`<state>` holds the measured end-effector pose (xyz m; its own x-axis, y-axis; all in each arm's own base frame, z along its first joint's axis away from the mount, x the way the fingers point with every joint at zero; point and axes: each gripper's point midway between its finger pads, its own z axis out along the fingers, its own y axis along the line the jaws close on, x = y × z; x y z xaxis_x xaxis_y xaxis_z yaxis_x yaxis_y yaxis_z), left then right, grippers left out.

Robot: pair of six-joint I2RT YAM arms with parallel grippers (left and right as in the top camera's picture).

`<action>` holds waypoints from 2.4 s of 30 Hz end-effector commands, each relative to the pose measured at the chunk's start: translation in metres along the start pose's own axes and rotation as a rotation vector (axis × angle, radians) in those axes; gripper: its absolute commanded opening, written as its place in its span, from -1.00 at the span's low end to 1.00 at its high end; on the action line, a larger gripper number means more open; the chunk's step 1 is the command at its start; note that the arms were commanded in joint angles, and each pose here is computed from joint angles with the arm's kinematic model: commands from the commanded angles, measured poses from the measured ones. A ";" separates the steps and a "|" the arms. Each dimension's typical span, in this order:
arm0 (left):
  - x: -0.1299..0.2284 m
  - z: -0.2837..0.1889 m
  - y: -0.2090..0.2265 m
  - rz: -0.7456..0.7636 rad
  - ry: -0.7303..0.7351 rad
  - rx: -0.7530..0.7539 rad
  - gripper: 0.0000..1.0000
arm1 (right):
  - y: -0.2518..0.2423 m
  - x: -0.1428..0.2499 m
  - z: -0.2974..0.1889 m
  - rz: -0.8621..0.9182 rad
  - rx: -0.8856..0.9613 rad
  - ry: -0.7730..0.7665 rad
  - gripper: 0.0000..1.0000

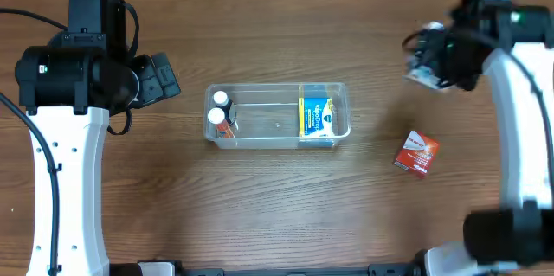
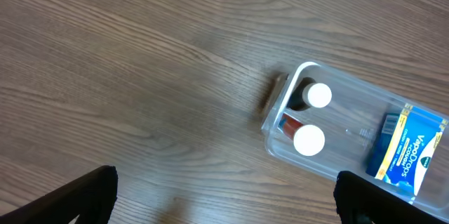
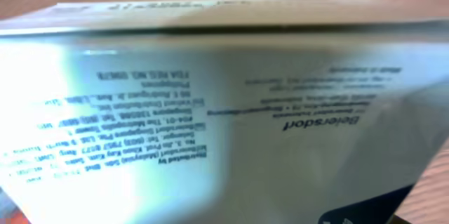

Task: Pack container
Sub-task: 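Place the white box upright in the container beside the lozenge box, then grasp the red box with the right gripper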

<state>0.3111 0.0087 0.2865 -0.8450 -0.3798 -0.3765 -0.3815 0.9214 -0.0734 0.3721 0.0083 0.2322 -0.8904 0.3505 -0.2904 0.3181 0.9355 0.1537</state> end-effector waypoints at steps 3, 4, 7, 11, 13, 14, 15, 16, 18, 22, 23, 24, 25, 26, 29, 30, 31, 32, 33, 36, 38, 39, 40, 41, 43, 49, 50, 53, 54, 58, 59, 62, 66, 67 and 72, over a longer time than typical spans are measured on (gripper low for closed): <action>0.000 0.000 0.000 0.021 0.002 0.004 1.00 | 0.119 0.074 -0.042 -0.264 -0.171 -0.023 0.54; 0.000 0.000 0.000 0.021 0.002 0.004 1.00 | 0.131 0.083 -0.038 -0.288 -0.183 -0.010 0.54; 0.000 0.000 0.000 0.021 0.002 0.004 1.00 | 0.190 0.122 -0.002 -0.373 -0.232 0.034 0.54; 0.001 0.000 0.000 0.021 0.004 0.003 1.00 | 0.231 0.150 0.050 -0.423 -0.218 0.093 0.54; 0.001 0.000 0.000 0.022 0.006 0.003 1.00 | 0.230 0.160 0.084 -0.388 -0.152 0.154 0.54; 0.001 0.000 0.000 0.022 0.006 0.003 1.00 | 0.228 0.161 0.094 -0.374 -0.129 0.168 0.54; 0.001 0.000 0.000 0.022 0.006 0.002 1.00 | 0.227 0.163 0.104 -0.368 -0.108 0.178 0.54; 0.001 0.000 0.000 0.022 0.006 0.002 1.00 | 0.228 0.164 0.110 -0.368 -0.102 0.183 0.54; 0.001 0.000 0.000 0.022 0.006 0.003 1.00 | 0.224 0.165 0.121 -0.370 -0.073 0.189 0.54; 0.002 0.000 0.000 0.022 0.010 0.001 1.00 | 0.219 0.169 0.142 -0.370 -0.047 0.188 0.55; 0.003 0.000 0.001 0.022 0.012 0.000 1.00 | 0.219 0.170 0.145 -0.370 -0.042 0.193 0.56; 0.003 0.000 0.001 0.023 0.014 -0.001 1.00 | 0.218 0.171 0.147 -0.371 -0.036 0.199 0.56; 0.003 0.000 0.001 0.022 0.014 -0.001 1.00 | 0.216 0.173 0.151 -0.372 -0.028 0.209 0.59; 0.003 0.000 0.001 0.023 0.014 -0.001 1.00 | 0.215 0.174 0.153 -0.373 -0.021 0.216 0.66; 0.003 0.000 0.001 0.022 0.014 -0.001 1.00 | 0.213 0.175 0.154 -0.378 -0.015 0.222 0.83; 0.003 0.000 0.001 0.022 0.014 -0.001 1.00 | 0.213 0.175 0.154 -0.378 -0.014 0.221 0.85; 0.003 0.000 0.001 0.023 0.014 -0.001 1.00 | 0.213 0.175 0.153 -0.378 -0.015 0.220 0.85; 0.003 0.000 0.001 0.023 0.014 -0.001 1.00 | 0.214 0.174 0.153 -0.378 -0.014 0.218 0.85; 0.003 0.000 0.001 0.023 0.015 -0.001 1.00 | 0.214 0.173 0.150 -0.376 -0.017 0.214 0.85; 0.004 0.000 0.002 0.024 0.019 -0.004 1.00 | 0.213 0.148 0.109 -0.347 -0.055 0.140 0.86; 0.005 0.000 0.002 0.024 0.020 -0.004 1.00 | 0.190 0.103 0.048 -0.232 -0.051 -0.010 0.90; 0.005 0.000 0.002 0.024 0.022 -0.005 1.00 | 0.172 0.083 0.021 -0.156 -0.056 -0.068 0.95; 0.006 0.000 0.002 0.024 0.024 -0.006 1.00 | 0.145 0.063 -0.007 -0.074 -0.067 -0.118 0.99; 0.006 0.000 0.002 0.025 0.025 -0.006 1.00 | 0.115 0.049 -0.026 -0.005 -0.057 -0.148 1.00; 0.006 0.000 0.002 0.024 0.025 -0.006 1.00 | 0.029 0.029 -0.053 0.179 0.033 -0.163 1.00; 0.005 0.000 0.002 0.023 0.023 -0.005 1.00 | -0.073 0.055 0.007 0.209 0.125 0.090 1.00; 0.005 0.000 0.002 0.023 0.023 -0.005 1.00 | -0.074 0.066 0.031 0.164 0.099 0.135 1.00; 0.006 0.000 0.002 0.024 0.024 -0.006 1.00 | -0.085 0.090 0.083 0.171 0.113 0.194 1.00; 0.006 0.000 0.002 0.024 0.025 -0.006 1.00 | -0.089 0.100 0.107 0.168 0.109 0.197 1.00; 0.006 0.000 0.002 0.023 0.024 -0.005 1.00 | -0.097 0.122 0.142 0.158 0.108 0.199 1.00; 0.006 0.000 0.002 0.023 0.024 -0.005 1.00 | -0.099 0.125 0.147 0.149 0.107 0.195 1.00; 0.006 0.000 0.002 0.024 0.024 -0.005 1.00 | -0.101 0.131 0.163 0.148 0.099 0.170 1.00; 0.006 0.000 0.002 0.024 0.024 -0.006 1.00 | -0.101 0.128 0.169 0.146 0.091 0.140 0.99; 0.006 0.000 0.002 0.024 0.024 -0.006 1.00 | -0.101 0.127 0.169 0.146 0.090 0.136 0.96; 0.006 0.000 0.002 0.024 0.025 -0.006 1.00 | -0.107 0.134 0.174 0.149 0.115 0.140 0.90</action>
<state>0.3057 0.0082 0.2838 -0.8545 -0.3797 -0.3544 -0.3821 0.9217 -0.0663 0.2825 -0.0344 0.0179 -0.8669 0.4790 -0.1381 0.4703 0.8777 0.0921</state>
